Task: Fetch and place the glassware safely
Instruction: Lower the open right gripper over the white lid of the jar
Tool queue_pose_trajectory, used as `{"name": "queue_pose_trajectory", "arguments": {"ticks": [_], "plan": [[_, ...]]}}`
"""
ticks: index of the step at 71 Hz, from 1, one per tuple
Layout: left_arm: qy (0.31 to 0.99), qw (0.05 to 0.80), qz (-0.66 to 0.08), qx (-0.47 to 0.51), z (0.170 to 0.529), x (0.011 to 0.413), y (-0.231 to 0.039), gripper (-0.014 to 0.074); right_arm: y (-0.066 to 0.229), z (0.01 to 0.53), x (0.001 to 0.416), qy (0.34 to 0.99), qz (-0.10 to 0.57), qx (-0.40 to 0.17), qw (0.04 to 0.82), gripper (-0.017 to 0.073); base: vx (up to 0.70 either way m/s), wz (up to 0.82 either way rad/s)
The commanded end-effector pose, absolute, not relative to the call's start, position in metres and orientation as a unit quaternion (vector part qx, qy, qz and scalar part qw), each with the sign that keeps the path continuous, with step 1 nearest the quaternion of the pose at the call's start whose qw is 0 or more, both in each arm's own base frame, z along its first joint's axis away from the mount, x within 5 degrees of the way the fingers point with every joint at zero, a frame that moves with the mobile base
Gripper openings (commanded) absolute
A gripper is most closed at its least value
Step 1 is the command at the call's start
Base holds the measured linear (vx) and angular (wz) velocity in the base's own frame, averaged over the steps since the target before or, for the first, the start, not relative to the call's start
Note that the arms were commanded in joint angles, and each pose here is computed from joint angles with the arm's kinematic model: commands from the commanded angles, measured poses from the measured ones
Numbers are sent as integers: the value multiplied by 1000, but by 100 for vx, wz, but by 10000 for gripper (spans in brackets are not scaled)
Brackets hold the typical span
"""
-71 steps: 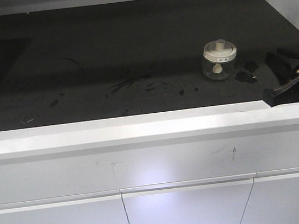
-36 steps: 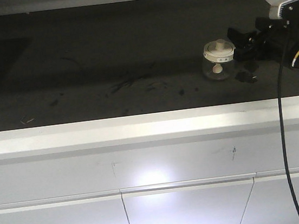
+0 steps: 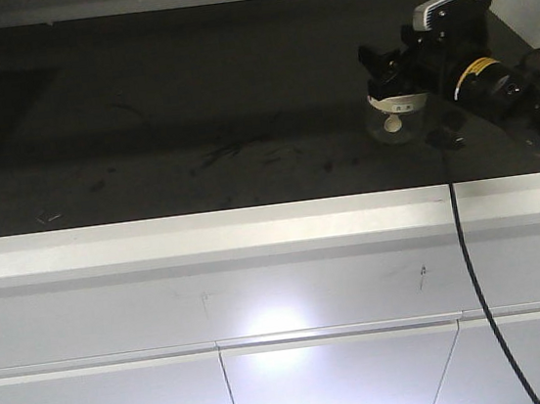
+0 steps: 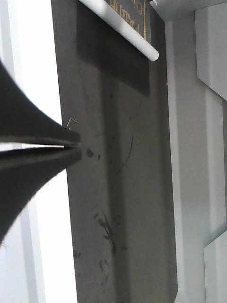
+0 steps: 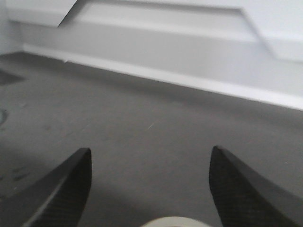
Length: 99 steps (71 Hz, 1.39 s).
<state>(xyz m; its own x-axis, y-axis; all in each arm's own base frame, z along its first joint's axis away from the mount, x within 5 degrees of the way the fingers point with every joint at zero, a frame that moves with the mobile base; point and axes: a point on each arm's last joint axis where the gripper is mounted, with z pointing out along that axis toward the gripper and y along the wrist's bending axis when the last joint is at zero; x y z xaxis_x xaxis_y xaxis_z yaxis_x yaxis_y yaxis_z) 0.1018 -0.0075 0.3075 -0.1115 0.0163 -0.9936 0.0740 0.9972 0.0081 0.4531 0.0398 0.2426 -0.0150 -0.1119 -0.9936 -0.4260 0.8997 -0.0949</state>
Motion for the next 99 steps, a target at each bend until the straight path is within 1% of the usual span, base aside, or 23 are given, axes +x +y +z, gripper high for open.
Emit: {"name": "queue_pose_trajectory", "arguments": {"ticks": [1, 10, 40, 51, 58, 63, 72, 79, 88, 99], "plan": [[713, 700, -30, 28, 322, 102, -8, -7, 45, 271, 457, 667, 128, -181, 712, 498, 0, 0], [713, 700, -30, 28, 322, 102, -8, -7, 41, 258, 463, 677, 137, -142, 709, 498, 0, 0], [713, 700, -30, 28, 322, 102, -8, -7, 40, 238, 469, 695, 119, -152, 693, 495, 0, 0], [713, 700, -30, 28, 322, 102, -8, -7, 38, 235, 471, 699, 121, -131, 692, 494, 0, 0], [713, 700, -30, 28, 322, 102, -8, -7, 36, 233, 472, 701, 121, -118, 693, 473, 0, 0], [713, 700, -30, 28, 322, 102, -8, -7, 36, 231, 472, 704, 120, -118, 690, 445, 0, 0], [713, 700, -30, 28, 322, 102, -8, -7, 35, 228, 473, 710, 117, -116, 684, 337, 0, 0], [713, 700, -30, 28, 322, 102, -8, -7, 35, 228, 473, 711, 116, -116, 684, 206, 0, 0], [713, 700, -30, 28, 322, 102, -8, -7, 36, 228, 472, 710, 116, -121, 684, -6, 0, 0], [713, 700, -30, 28, 322, 102, -8, -7, 37, 230, 472, 704, 119, -125, 689, -9, 0, 0]]}}
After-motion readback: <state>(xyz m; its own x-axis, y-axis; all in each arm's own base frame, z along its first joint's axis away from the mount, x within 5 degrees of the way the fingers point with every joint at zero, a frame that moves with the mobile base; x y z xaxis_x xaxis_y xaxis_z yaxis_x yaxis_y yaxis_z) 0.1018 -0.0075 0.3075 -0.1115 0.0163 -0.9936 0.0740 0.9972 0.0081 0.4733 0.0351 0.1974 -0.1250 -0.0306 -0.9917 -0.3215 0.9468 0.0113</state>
